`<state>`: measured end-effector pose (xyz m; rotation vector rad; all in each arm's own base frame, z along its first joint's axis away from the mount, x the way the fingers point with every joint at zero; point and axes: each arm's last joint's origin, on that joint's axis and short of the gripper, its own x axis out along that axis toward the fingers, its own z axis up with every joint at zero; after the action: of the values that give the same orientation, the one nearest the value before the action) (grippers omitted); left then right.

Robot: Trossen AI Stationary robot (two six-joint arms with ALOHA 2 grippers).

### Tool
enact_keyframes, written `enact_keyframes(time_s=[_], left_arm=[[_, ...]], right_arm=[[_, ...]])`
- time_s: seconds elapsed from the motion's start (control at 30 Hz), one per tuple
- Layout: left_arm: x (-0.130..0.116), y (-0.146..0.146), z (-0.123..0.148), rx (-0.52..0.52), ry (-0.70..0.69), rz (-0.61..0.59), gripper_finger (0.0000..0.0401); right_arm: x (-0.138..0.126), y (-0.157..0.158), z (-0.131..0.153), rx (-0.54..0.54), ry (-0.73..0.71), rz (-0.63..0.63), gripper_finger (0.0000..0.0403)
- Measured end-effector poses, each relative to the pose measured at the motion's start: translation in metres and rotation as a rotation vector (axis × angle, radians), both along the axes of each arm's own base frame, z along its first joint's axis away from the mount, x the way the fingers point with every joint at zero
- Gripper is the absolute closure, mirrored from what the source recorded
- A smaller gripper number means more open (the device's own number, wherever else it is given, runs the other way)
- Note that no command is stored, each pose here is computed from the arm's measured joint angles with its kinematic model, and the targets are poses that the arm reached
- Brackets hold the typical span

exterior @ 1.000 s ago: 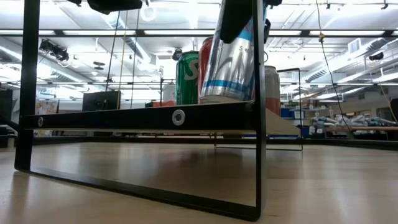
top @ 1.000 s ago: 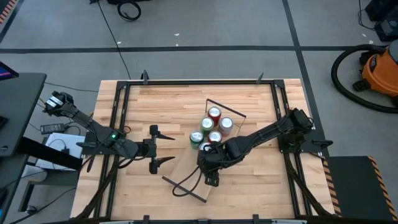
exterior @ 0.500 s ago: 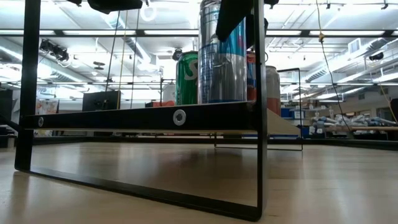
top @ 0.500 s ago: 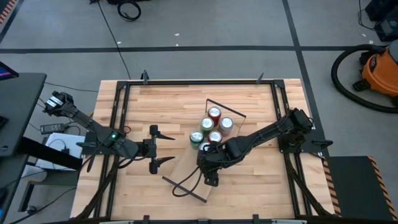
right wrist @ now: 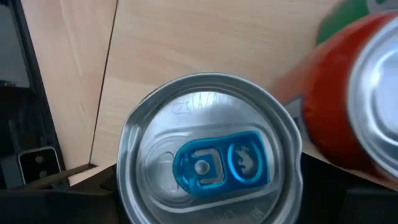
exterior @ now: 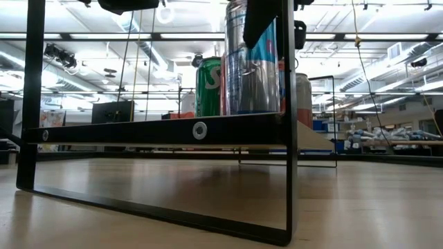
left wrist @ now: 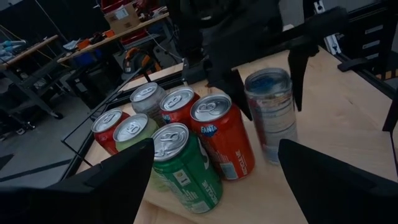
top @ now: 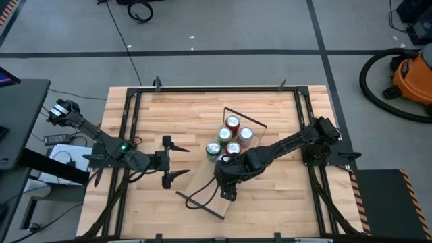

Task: Place canned beverage on shelf
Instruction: Put the blue soda can on the shelf

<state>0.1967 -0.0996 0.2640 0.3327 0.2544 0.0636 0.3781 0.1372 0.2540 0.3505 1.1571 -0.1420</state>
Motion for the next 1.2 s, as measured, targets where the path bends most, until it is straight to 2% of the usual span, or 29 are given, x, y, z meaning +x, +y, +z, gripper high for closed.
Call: enact_keyframes(time_s=[0.27, 0.67, 1.2], left_arm=[[0.0, 0.0, 0.0, -0.002, -0.003, -0.001, 0.0046], [-0.001, -0.003, 0.0, -0.002, -0.002, -0.015, 0.0046], [-0.001, -0.004, 0.0, -0.059, 0.004, -0.036, 0.0046]], right_arm=[[0.002, -0.002, 0.0, 0.024, -0.007, -0.071, 0.0103], [-0.002, -0.002, 0.001, 0.085, 0.042, -0.042, 0.0095], [-0.017, -0.007, 0.023, 0.126, 0.051, -0.071, 0.0091]])
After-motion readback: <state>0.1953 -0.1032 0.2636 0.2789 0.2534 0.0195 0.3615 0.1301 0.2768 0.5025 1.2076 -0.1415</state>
